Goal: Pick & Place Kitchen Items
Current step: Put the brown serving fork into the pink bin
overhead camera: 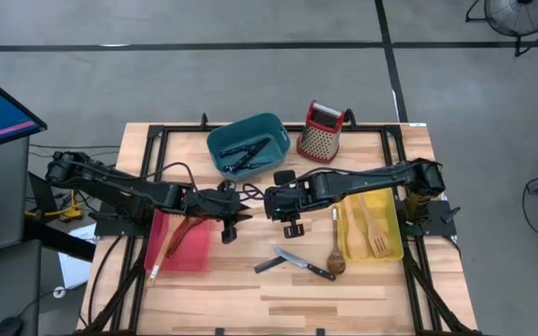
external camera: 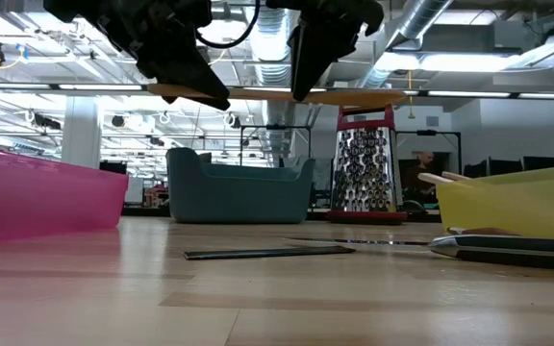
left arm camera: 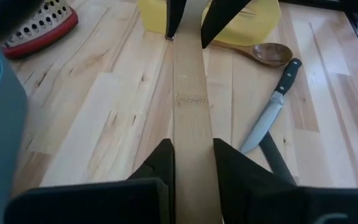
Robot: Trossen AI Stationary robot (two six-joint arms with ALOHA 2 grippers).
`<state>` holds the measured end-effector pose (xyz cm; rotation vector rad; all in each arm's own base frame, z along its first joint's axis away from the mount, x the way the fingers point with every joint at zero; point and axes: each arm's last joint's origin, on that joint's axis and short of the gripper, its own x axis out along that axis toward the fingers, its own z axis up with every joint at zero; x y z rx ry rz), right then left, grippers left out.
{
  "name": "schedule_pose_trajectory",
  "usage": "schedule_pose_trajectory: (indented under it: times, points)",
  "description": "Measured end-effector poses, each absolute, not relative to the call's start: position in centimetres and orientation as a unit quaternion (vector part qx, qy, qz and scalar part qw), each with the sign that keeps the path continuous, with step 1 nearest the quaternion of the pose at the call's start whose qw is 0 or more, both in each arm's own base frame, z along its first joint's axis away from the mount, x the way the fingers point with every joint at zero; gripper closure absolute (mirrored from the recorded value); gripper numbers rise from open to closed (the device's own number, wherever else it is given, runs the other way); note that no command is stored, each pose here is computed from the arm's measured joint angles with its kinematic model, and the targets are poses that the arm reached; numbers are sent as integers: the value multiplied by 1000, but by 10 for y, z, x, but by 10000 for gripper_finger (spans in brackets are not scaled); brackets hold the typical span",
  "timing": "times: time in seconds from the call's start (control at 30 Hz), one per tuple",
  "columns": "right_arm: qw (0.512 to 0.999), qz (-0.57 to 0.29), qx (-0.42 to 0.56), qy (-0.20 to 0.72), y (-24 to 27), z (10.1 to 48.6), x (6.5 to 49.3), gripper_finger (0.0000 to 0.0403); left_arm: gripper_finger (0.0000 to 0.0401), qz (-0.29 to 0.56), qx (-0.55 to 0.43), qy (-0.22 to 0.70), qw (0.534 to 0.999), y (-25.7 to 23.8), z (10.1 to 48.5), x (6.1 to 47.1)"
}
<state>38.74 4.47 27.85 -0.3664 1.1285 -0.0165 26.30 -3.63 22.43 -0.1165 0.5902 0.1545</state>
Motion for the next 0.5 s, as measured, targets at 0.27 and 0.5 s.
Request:
schedule_pose_trajectory:
  times: [0.27,0.5]
  points:
    - [830,-1,-170,531,46,279,387,279,349,79,-70,289,952,-37,224,263]
    - [838,-3,-175,517,51,302,384,173,349,79,-73,286,952,-36,225,263]
